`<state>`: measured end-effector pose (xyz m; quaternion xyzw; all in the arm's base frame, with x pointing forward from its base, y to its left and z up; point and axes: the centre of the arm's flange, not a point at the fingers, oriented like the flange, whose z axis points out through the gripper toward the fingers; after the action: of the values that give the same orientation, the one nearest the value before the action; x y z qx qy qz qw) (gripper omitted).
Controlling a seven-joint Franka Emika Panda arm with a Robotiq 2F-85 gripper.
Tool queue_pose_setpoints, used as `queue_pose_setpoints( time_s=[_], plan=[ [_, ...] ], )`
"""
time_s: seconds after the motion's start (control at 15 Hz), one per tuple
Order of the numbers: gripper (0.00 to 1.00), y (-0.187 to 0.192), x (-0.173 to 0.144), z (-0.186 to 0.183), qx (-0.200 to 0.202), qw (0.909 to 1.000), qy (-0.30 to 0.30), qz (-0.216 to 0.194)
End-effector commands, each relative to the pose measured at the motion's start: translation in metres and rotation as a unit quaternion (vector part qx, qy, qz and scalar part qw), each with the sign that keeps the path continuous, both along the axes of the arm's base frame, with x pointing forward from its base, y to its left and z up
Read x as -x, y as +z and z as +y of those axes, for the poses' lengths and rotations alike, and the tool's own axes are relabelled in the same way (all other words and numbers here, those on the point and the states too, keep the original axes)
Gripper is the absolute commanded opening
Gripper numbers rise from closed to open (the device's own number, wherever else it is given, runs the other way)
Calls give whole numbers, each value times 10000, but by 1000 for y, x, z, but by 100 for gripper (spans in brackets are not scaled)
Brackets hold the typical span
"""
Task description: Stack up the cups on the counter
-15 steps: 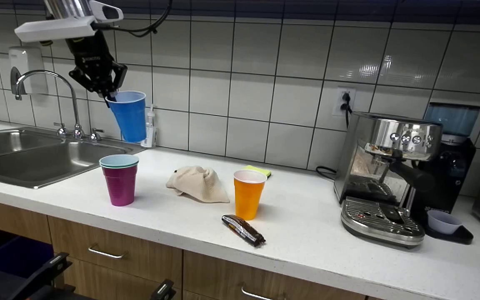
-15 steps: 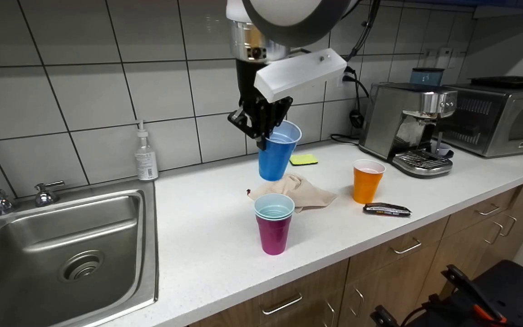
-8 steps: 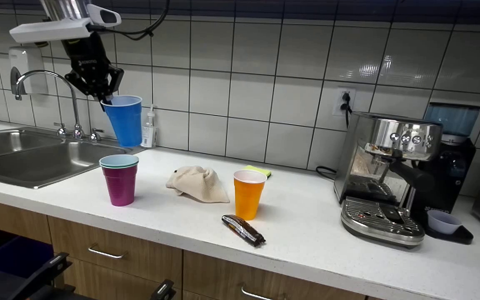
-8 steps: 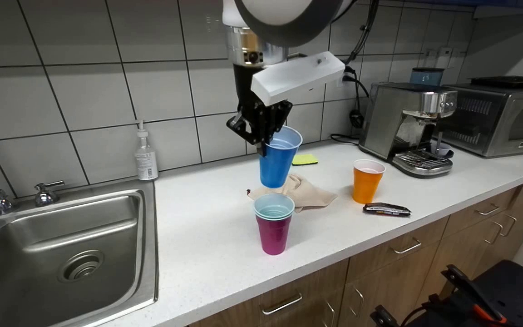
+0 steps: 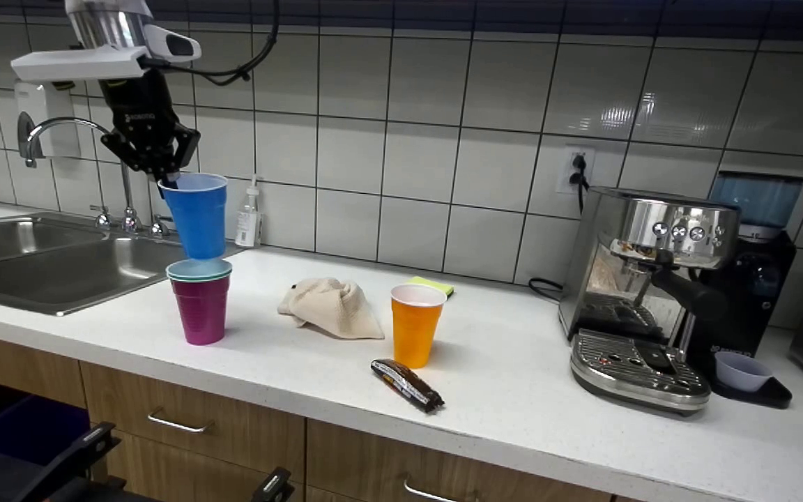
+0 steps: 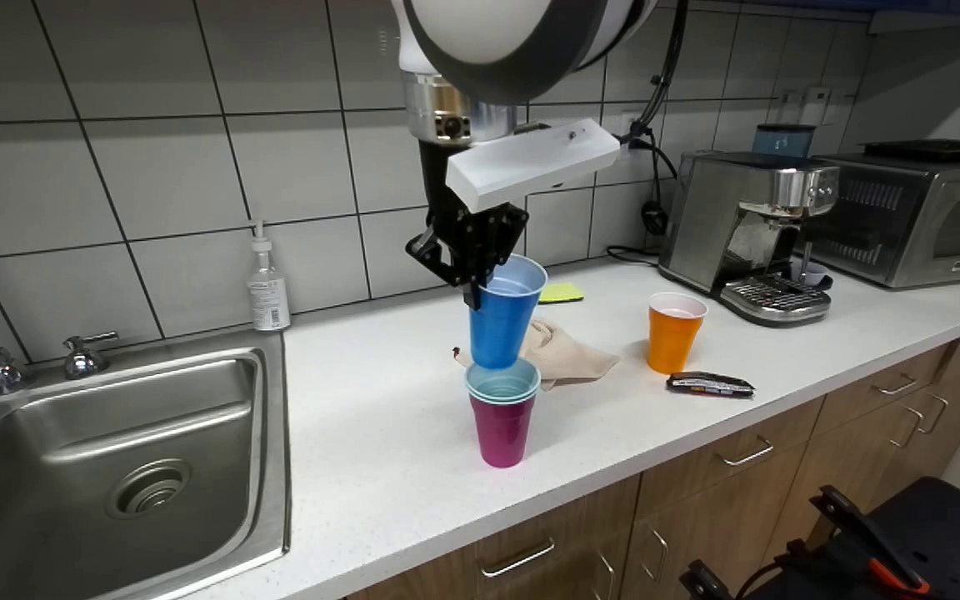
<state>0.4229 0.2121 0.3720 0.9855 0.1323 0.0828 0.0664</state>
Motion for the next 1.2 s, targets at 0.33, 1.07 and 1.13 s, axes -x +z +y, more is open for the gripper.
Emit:
queue_pose_setpoints(
  time_s=[0.33,1.07,1.13],
  plan=[
    [1,-4,-6,4,-13,9996,-92,265],
    [1,-22,-13,3,-25,9988,-112,469],
    [1,-24,-14,3,-25,9987,-115,493]
  ],
)
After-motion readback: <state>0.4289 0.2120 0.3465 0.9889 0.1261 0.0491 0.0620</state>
